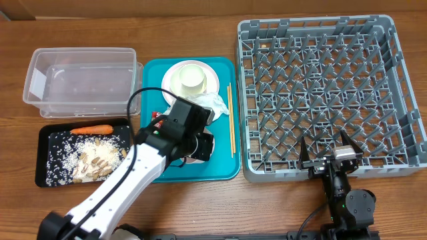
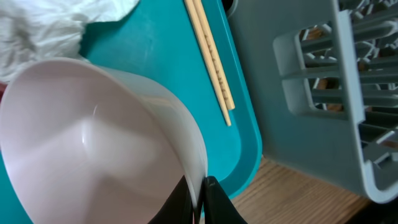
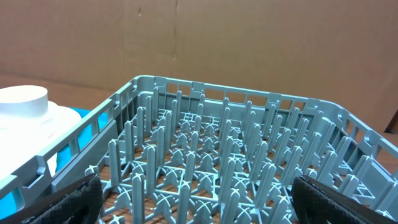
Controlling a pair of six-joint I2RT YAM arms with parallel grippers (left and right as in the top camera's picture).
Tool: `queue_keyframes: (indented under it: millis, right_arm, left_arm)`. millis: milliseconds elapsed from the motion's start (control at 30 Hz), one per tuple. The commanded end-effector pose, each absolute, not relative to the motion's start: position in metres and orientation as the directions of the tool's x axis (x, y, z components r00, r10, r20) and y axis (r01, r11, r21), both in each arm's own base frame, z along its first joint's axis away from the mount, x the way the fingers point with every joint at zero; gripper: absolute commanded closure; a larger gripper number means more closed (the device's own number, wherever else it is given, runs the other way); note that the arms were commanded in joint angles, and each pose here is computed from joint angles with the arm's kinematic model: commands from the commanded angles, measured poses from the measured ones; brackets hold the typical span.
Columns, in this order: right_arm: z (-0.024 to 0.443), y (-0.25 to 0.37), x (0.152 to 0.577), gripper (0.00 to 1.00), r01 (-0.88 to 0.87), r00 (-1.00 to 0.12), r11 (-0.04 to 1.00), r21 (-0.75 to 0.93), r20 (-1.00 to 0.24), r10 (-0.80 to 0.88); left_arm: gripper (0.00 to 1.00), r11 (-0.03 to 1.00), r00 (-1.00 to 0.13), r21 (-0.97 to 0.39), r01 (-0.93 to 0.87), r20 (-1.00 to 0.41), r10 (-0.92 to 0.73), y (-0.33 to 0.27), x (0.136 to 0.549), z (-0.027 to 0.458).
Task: Sort waste into correct bins and load items into the dishwasher
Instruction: 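Return the pink bowl to the teal tray and release it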
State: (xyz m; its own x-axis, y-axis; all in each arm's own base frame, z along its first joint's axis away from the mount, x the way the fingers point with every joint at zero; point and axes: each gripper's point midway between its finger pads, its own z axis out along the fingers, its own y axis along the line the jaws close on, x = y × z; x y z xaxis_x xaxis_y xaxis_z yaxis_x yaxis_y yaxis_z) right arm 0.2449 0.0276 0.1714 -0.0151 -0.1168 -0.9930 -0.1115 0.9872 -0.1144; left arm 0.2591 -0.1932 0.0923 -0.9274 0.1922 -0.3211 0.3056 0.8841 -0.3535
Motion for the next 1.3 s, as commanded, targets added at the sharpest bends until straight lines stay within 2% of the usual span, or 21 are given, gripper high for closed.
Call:
queue_keyframes:
  millis: [0, 233, 433, 600, 667, 700, 733, 767, 1100, 1267]
  right_arm:
    - [0.17, 0.028, 0.245, 0.0, -0.113, -0.008, 0.987, -0.114, -0.993, -0.116]
    - [0.17, 0.028, 0.245, 0.0, -0.113, -0.008, 0.987, -0.114, -0.993, -0.116]
    - [0.17, 0.028, 0.245, 0.0, -0.113, -0.008, 0.987, -0.114, -0.993, -0.116]
    - [0.17, 0.028, 0.245, 0.0, -0.113, -0.008, 0.987, -0.114, -0.993, -0.116]
    - [0.17, 0.028, 0.245, 0.0, -0.113, -0.008, 0.987, -0.114, -0.993, -0.116]
    - [0.17, 0.028, 0.245, 0.0, -0.113, -0.008, 0.987, -0.114, -0.993, -0.116]
    - [0.17, 0.028, 0.245, 0.0, -0.113, -0.008, 0.987, -0.114, -0.993, -0.116]
    - [0.17, 0.028, 0.245, 0.0, -0.113, -0.008, 0.987, -0.114, -0.993, -0.116]
    - [0.17, 0.028, 0.245, 0.0, -0.113, -0.008, 0.987, -0.114, -0.993, -0.116]
    - [0.17, 0.028, 0.245, 0.0, -0.113, -0.008, 0.987, -0.114, -0.993, -0.116]
  left_arm:
    - [0.91, 0.865, -0.931, -0.389, 0.316, -0.301, 0.204, -0.207, 0.26, 0.089]
    - [0.85, 0.82, -0.934, -0.465, 0.333, -0.285, 0.217, -0.221, 0.254, 0.093]
    - [0.75, 0.779, -0.927, -0.517, 0.355, -0.301, 0.223, -0.232, 0.254, 0.11]
    - [0.71, 0.86, -0.904, -0.381, 0.338, -0.385, 0.184, -0.215, 0.283, 0.134]
    - [0.71, 0.909, -0.892, -0.283, 0.304, -0.419, 0.168, -0.199, 0.297, 0.144]
    - [0.7, 0.951, -0.878, -0.174, 0.257, -0.453, 0.154, -0.18, 0.31, 0.154]
    - [0.66, 0.964, -0.873, -0.131, 0.232, -0.466, 0.146, -0.171, 0.315, 0.158]
    - [0.57, 0.984, -0.869, -0.069, 0.161, -0.483, 0.109, -0.153, 0.323, 0.164]
    - [0.54, 0.992, -0.9, -0.078, -0.099, -0.418, -0.123, -0.091, 0.337, 0.149]
    - [0.45, 0.975, -0.904, -0.08, -0.206, -0.366, -0.221, -0.076, 0.342, 0.13]
